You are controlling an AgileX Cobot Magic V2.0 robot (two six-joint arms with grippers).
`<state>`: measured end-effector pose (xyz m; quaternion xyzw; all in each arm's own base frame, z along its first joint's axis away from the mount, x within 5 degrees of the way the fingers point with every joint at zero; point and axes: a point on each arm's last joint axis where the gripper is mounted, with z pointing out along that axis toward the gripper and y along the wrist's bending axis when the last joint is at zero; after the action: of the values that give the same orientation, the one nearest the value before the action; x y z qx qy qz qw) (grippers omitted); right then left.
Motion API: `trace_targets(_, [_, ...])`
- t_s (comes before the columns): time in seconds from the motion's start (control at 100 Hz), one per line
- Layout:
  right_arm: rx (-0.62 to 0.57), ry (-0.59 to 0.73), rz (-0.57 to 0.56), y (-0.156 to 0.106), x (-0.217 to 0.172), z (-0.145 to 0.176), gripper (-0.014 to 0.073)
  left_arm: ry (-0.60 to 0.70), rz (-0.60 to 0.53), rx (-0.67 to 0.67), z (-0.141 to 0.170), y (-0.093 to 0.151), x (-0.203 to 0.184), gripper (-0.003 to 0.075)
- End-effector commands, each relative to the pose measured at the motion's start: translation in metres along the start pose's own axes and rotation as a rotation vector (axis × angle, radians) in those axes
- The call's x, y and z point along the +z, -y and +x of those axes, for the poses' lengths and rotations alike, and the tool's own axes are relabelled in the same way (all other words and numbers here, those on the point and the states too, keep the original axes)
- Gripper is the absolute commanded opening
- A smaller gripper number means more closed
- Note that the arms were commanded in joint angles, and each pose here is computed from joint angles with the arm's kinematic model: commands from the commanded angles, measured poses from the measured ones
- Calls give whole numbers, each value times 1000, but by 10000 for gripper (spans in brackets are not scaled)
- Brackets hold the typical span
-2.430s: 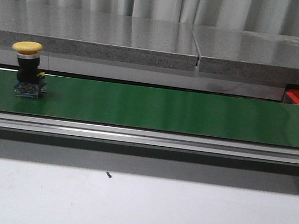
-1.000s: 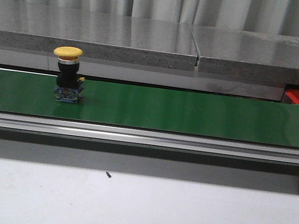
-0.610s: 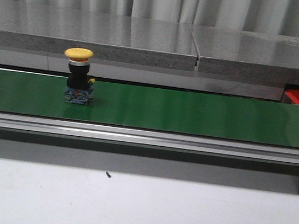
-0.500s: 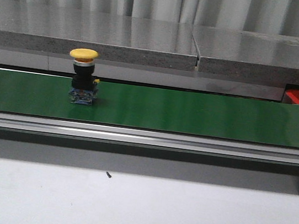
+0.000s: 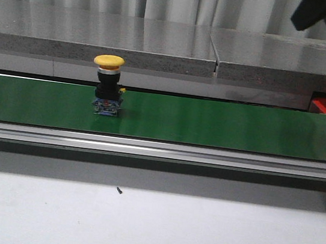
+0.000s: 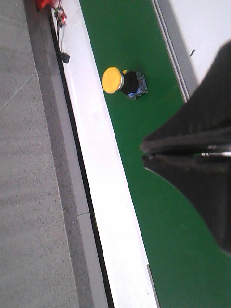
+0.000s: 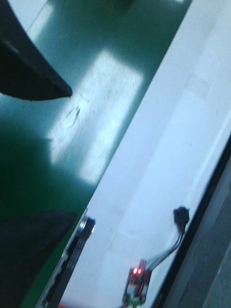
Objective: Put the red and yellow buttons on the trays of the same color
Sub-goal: 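Move the right gripper back over the belt toward the yellow button, then lower the right gripper onto the yellow button on the belt and grasp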
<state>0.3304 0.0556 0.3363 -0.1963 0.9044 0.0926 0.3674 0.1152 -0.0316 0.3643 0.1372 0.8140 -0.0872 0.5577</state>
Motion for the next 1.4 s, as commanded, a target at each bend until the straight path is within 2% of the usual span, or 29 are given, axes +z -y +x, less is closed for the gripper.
trace_targets(0.0, [-66, 73, -31, -22, -9, -14, 490, 93, -6, -24, -14, 0, -4, -19])
trace_targets(0.27, [-177, -24, -163, -68, 25, -13, 490, 95, -6, -24, -14, 0, -4, -19])
trace_targets(0.61, [-298, -127, -304, -119, 62, -28, 490, 95, -6, -24, -14, 0, -4, -19])
trace_targets(0.74, [-366, -131, -338, -136, 75, -31, 452, 95, -6, -24, -14, 0, -4, -19])
trace_targets(0.92, [-396, -123, -361, -152, 89, -39, 418, 95, -6, -24, -14, 0, -4, -19])
trace_targets(1.19, [-391, -82, -347, -154, 109, -49, 414, 95, -6, -24, -14, 0, -4, -19])
trace_targets(1.26, [-386, -62, -339, -154, 110, -51, 363, 95, -6, -24, -14, 0, -4, -19])
trace_targets(1.39, [-378, -37, -330, -153, 110, -54, 192, 95, -6, -24, -14, 0, -4, -19])
